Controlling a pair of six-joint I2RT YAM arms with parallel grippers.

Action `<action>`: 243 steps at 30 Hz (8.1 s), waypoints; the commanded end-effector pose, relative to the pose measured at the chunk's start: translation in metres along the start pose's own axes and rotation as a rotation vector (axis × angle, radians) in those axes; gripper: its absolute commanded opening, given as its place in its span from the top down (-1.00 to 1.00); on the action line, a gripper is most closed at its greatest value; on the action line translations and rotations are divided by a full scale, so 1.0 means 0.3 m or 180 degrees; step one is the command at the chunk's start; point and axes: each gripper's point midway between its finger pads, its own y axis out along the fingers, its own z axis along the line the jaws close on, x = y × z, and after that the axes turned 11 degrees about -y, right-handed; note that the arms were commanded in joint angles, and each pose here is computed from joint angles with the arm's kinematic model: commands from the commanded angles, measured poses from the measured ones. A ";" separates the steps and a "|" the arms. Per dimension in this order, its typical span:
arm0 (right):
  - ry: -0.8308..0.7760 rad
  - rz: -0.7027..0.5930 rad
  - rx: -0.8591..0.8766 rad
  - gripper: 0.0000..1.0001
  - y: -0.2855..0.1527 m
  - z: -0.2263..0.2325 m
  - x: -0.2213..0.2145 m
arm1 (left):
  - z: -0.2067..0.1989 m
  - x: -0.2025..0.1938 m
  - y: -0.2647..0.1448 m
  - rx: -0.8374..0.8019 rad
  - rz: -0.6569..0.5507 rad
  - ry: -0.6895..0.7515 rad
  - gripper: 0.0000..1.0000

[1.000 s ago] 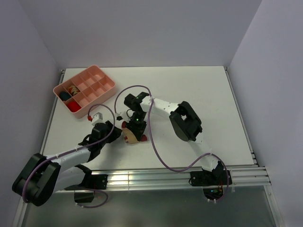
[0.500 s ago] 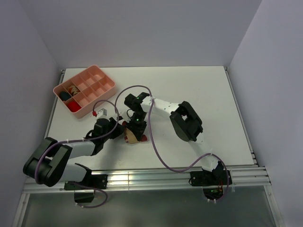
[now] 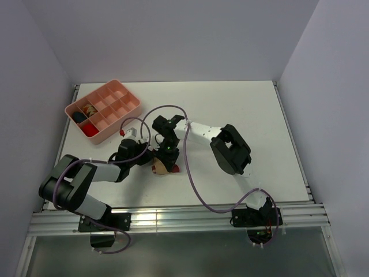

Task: Roll the socks
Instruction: Roll the sock at the center of the board.

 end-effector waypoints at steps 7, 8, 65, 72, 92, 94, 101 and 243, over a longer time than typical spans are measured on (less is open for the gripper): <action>-0.0234 0.0258 -0.0281 1.00 0.026 -0.079 -0.054 | -0.124 0.064 0.050 -0.0382 -0.0073 0.0275 0.99; -0.0247 0.0244 -0.0272 1.00 0.022 -0.073 -0.050 | -0.122 0.064 0.053 -0.0375 -0.0074 0.0275 0.99; 0.0157 -0.0090 0.0400 1.00 0.053 -0.059 -0.092 | -0.142 0.093 0.065 -0.0705 -0.0307 -0.0074 0.88; 0.0275 -0.0001 0.0379 1.00 0.072 -0.079 -0.117 | -0.123 0.095 0.031 -0.0627 -0.0355 -0.0048 0.35; 0.0363 0.0160 0.0480 1.00 0.083 -0.092 -0.119 | -0.239 0.127 -0.309 -0.0864 -0.0896 0.1309 -0.49; 0.0330 0.0183 0.0507 1.00 0.085 -0.093 -0.118 | -0.249 0.041 -0.291 -0.0885 -0.0689 0.1758 -0.51; 0.0238 0.0322 0.0540 1.00 0.073 -0.101 -0.138 | -0.308 -0.069 -0.265 -0.1082 -0.0366 0.2352 -0.44; 0.3263 -0.3256 -0.1115 -0.30 -0.322 -0.172 -0.006 | 0.033 -0.261 -0.026 0.0177 0.1563 0.0486 0.99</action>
